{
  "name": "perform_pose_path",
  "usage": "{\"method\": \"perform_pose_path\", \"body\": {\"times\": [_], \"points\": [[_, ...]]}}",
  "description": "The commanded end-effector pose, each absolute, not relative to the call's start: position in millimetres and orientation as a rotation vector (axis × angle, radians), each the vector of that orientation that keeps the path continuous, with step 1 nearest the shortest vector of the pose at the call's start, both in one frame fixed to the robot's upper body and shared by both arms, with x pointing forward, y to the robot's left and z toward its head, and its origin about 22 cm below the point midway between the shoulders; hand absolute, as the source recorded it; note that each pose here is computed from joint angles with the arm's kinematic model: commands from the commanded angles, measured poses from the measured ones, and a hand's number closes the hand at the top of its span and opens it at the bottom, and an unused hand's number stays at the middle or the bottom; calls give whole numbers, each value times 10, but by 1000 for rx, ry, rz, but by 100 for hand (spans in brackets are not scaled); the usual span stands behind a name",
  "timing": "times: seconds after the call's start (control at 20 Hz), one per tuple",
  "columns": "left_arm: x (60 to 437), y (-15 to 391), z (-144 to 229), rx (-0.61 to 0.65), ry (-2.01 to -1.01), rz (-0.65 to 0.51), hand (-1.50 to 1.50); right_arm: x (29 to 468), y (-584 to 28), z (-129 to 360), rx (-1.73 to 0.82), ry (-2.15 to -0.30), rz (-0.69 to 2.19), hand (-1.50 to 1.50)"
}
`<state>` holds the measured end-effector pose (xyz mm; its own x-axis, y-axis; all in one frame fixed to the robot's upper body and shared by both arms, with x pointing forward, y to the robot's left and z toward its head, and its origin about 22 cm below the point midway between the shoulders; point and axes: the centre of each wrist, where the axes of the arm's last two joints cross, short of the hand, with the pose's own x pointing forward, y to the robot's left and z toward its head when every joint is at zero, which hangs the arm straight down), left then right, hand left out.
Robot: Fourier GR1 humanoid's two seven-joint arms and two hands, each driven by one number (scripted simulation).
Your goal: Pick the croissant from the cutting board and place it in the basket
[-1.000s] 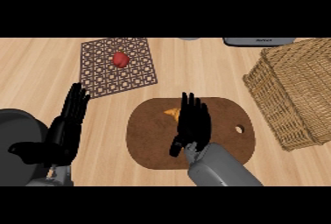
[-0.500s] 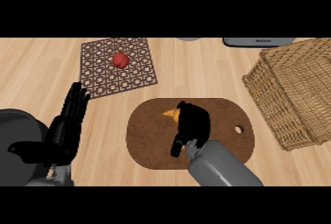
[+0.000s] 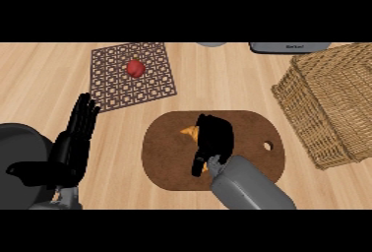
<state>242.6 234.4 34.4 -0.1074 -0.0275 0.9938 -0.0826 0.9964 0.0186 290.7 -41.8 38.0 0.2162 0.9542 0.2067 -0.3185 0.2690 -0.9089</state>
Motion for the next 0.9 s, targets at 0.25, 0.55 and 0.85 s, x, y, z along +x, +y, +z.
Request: {"method": "perform_pose_path", "body": {"times": [0.25,0.55,0.85], "points": [[2374,2361,337,106,-1667,80,0,1923,-1323,-441,-576,-1120,1601,150],[2335,2417,281,95,-1670,70,0,1724,-2303,-345,-688,-1399,1513,150],[2269,2594,348,96,-1666,68,0,1413,-2449,152,-526,-1630,1215,150]]}}
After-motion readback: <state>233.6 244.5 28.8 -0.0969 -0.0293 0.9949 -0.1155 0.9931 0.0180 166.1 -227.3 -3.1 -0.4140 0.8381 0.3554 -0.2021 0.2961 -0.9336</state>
